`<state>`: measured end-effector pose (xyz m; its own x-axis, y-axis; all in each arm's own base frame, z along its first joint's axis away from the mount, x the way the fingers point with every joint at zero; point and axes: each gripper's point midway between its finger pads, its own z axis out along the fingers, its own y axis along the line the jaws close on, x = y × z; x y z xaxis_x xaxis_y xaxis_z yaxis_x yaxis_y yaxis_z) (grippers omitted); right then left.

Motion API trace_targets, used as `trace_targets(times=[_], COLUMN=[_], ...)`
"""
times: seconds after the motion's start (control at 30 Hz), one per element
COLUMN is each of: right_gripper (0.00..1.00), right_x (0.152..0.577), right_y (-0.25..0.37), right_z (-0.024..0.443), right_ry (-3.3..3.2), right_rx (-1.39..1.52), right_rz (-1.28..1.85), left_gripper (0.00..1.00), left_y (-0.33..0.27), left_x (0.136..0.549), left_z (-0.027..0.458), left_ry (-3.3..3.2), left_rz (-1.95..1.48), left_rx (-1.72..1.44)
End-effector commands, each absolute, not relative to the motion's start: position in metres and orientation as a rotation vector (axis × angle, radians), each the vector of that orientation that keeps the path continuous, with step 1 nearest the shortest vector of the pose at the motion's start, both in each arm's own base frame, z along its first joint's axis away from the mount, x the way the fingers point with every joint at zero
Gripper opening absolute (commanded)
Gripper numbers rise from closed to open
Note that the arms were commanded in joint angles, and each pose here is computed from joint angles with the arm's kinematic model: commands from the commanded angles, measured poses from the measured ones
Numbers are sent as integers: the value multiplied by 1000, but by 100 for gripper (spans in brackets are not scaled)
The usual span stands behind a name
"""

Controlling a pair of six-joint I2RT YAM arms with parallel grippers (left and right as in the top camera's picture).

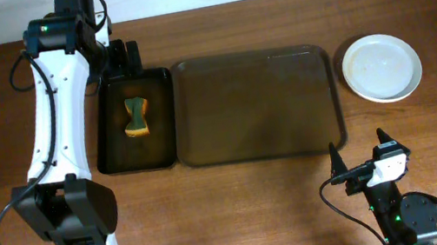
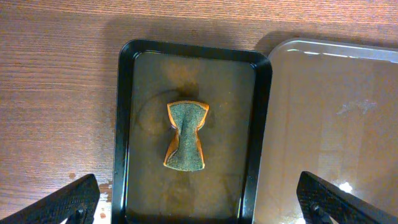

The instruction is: Clean dirty plates on tray and stack at the side

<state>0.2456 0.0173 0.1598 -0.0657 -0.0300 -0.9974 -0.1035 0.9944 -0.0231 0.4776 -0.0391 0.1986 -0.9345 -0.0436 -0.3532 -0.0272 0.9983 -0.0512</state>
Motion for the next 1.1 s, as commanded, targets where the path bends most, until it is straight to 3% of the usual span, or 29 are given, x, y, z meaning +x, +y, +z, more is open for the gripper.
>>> trace_targets(times=[0.0,0.23,0.43,0.6,0.87,1.07], right_gripper=[99,98,98,98,98,98], right_x=[246,246,246,246,246,246], right_y=[18,18,18,18,18,18], right_z=[156,156,156,156,156,156], right_ry=[1646,1646,1646,1646,1646,1646], right_rx=[-97,-97,-97,-97,-97,-97], right_rz=[63,63,63,63,63,63], left_gripper=[100,100,100,100,100,100], left_y=[-39,-33,-54,-44,-15,-15], left_x=[479,474,486,444,334,267], left_z=[196,194,315,367,339,265], left_ry=[2783,2803,2370,2134,1813,1606], left_rz=[-64,-18,-161,-82,-10,26], left_rx=[-54,-61,119,228,162,181])
